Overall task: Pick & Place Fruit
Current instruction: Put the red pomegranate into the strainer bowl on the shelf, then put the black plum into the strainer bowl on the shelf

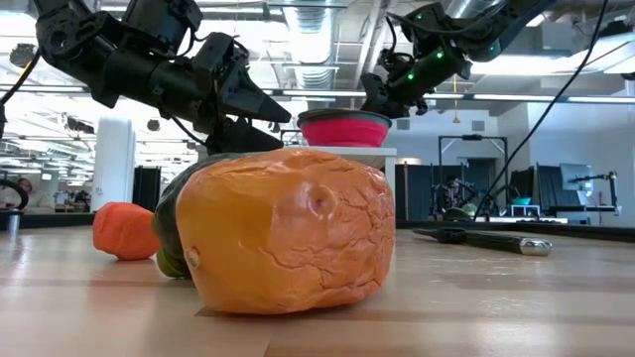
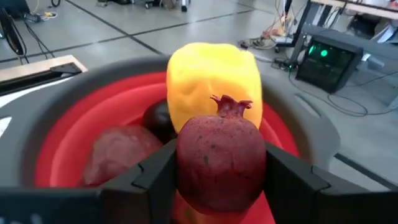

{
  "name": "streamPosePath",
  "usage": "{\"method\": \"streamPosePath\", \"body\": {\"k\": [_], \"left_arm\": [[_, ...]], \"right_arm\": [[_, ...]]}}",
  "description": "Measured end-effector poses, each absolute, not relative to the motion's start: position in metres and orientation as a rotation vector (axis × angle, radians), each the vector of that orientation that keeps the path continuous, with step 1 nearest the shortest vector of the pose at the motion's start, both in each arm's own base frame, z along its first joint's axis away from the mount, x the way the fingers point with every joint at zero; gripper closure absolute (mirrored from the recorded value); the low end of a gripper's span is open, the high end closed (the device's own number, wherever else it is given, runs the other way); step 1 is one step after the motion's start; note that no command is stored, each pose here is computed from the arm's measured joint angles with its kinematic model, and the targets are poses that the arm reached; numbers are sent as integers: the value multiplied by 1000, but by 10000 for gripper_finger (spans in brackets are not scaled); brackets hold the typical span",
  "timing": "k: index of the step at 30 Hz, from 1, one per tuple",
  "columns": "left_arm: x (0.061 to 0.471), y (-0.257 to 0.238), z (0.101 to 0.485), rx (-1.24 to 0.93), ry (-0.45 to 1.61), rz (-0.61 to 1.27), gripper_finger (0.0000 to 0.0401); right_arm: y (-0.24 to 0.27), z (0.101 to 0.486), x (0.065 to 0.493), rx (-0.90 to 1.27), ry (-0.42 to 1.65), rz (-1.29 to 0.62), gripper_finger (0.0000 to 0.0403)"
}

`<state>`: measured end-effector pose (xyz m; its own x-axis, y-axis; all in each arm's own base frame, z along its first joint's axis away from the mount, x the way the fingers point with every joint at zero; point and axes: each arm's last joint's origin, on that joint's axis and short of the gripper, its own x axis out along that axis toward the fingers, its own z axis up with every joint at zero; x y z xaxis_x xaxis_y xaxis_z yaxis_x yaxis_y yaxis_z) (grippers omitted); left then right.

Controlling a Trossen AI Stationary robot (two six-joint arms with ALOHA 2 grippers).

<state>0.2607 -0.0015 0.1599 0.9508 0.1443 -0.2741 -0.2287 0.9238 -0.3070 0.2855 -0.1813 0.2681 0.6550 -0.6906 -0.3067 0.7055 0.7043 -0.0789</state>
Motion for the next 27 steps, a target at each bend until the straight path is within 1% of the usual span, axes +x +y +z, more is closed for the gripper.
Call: {"method": "streamPosePath", "body": {"k": [19,27], "left_arm": [[261,-1,160,-344,249,193,105],[261,-1,160,-344,249,193,105]], "right_arm": [[-181,268,286,51,324,-770,164],[-172,292,277,11,249,-762,163]]}}
